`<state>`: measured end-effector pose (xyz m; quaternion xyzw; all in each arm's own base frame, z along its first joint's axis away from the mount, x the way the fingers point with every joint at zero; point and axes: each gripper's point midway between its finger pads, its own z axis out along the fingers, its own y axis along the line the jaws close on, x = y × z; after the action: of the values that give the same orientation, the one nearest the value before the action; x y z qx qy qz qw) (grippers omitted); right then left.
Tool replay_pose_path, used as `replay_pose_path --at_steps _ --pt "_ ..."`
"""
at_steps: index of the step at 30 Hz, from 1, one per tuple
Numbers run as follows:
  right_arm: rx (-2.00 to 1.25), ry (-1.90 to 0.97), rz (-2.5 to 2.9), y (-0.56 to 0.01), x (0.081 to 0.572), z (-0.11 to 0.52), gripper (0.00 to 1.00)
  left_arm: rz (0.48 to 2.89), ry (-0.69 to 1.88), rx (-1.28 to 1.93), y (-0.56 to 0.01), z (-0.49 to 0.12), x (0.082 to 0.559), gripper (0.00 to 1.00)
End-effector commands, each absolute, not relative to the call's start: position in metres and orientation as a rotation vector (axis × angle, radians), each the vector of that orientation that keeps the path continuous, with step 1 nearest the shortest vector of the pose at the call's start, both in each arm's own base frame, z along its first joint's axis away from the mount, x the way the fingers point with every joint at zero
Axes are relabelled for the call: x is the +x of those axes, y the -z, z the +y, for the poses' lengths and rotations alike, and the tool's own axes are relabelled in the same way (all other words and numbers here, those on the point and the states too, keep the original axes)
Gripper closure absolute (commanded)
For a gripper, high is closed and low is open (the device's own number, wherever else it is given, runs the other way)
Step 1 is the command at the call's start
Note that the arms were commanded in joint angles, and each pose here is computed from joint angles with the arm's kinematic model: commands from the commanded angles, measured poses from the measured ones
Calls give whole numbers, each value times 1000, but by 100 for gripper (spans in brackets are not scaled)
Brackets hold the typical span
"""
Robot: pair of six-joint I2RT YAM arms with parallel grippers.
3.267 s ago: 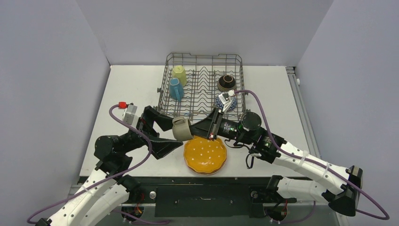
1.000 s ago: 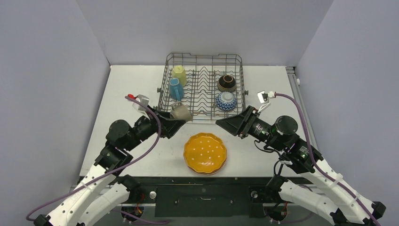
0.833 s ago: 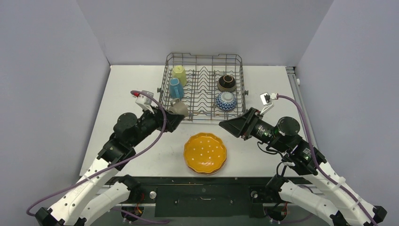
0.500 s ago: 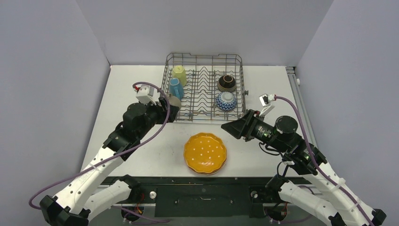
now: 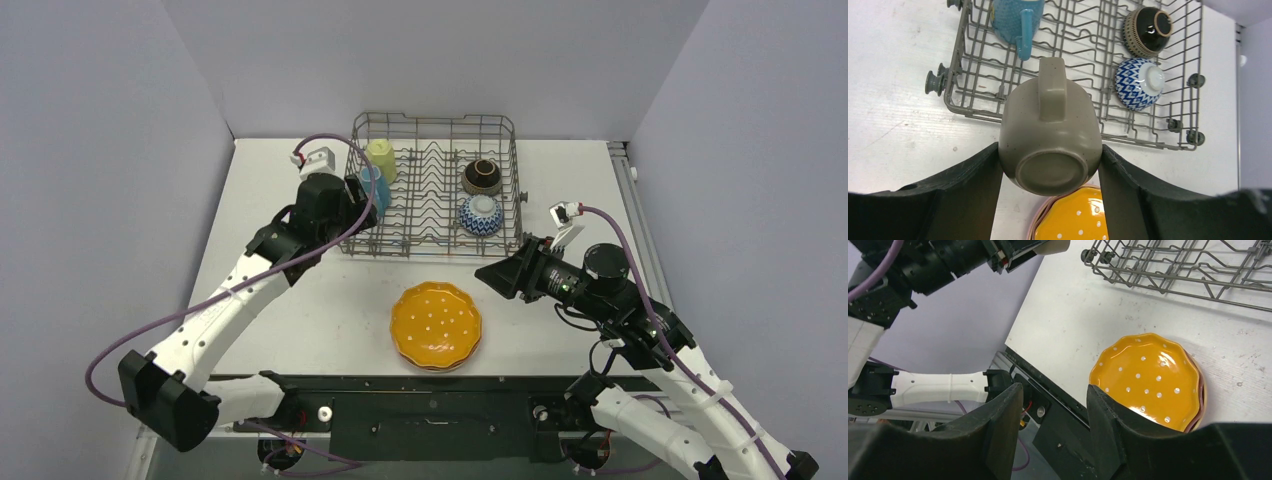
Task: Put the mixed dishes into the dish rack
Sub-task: Turn the cup upside down in the dish rack.
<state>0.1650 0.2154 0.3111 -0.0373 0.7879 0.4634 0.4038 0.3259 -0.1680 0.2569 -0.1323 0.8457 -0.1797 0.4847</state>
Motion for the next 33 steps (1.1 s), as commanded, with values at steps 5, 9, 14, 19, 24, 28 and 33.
replay_pose_path --at_steps 5,9,14,19,24,28,33 --pt "-149 -1174 1973 -307 163 212 54 2209 377 -402 -258 -171 355 100" --pt "-156 -1171 1979 -301 163 210 54 2274 368 -381 -249 -175 369 100" --pt "-163 -1169 1998 -293 164 207 54 2356 380 -384 -229 -181 385 100" --pt "-165 -1162 2015 -286 165 204 54 2382 390 -421 -216 -185 398 100" --pt "-178 -1162 2022 -282 166 203 54 2401 373 -473 -201 -180 410 100" --pt "-185 -1165 2034 -278 167 202 54 2419 379 -509 -190 -180 419 100" --pt "-191 -1165 2044 -271 167 201 54 2439 373 -543 -177 -179 428 100"
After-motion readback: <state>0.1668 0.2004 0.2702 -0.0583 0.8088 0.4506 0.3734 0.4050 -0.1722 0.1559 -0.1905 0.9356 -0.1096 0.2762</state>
